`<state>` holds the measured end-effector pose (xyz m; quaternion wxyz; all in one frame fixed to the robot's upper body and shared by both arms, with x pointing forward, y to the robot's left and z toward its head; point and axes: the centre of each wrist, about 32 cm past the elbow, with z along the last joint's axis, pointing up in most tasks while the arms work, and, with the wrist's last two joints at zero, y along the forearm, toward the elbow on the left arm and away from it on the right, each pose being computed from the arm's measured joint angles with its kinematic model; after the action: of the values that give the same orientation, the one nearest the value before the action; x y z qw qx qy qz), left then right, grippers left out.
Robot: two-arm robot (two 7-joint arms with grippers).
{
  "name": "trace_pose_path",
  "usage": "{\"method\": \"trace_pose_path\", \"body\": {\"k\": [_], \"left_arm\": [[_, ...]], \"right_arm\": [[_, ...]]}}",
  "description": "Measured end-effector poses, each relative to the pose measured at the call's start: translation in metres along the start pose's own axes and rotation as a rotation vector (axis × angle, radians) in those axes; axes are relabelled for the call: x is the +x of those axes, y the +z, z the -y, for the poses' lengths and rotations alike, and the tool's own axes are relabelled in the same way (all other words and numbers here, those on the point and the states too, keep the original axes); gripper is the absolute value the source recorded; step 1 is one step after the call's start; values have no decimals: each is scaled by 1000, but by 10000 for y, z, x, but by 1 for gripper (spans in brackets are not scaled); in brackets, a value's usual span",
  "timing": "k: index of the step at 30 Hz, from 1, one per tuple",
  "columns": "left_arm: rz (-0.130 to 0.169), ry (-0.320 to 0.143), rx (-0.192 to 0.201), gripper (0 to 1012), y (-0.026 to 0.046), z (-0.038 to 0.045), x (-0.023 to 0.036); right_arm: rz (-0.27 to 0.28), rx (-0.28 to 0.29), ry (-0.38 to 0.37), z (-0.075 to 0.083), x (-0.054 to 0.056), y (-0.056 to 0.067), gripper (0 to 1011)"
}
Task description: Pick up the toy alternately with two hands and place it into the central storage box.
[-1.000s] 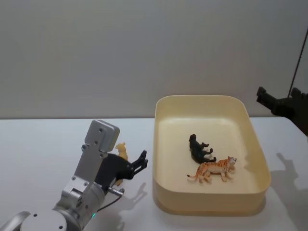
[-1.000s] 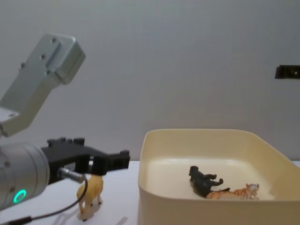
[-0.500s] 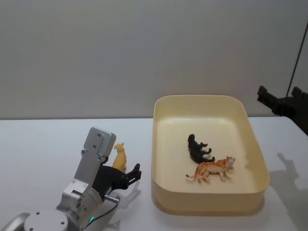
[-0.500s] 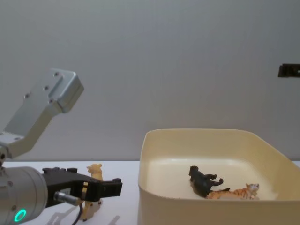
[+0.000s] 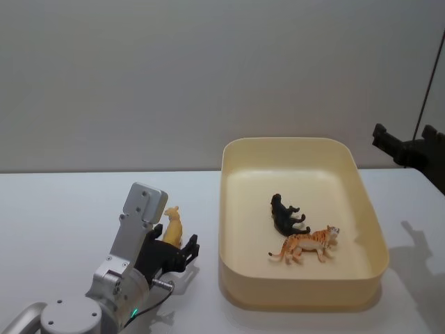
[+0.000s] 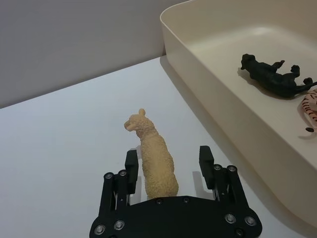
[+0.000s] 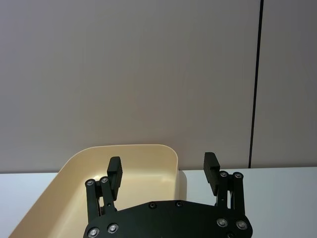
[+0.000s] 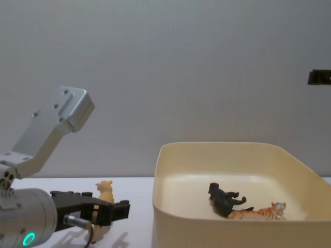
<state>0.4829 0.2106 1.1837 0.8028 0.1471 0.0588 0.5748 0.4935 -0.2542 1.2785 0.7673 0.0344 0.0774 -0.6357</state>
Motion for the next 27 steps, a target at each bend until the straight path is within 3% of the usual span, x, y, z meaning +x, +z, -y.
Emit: {"method": "trace_pose_path", "body": {"k": [7, 11, 14, 23, 27], "left_arm": [[-3, 0, 5, 566, -9, 29, 10], [-4, 0, 6, 400, -11, 38, 13], [-5, 0, 6, 344, -10, 46, 15], [-5, -1, 4, 341, -10, 53, 17], [-3, 3, -15, 341, 17, 62, 21]], "right_arm": [[0, 0, 0, 2, 1, 0, 1001], [0, 0, 0, 2, 1, 0, 1001], [0, 0, 0, 2, 1, 0, 1001], [0, 0, 0, 2, 1, 0, 1001], [0, 0, 0, 2, 1, 0, 1001]]}}
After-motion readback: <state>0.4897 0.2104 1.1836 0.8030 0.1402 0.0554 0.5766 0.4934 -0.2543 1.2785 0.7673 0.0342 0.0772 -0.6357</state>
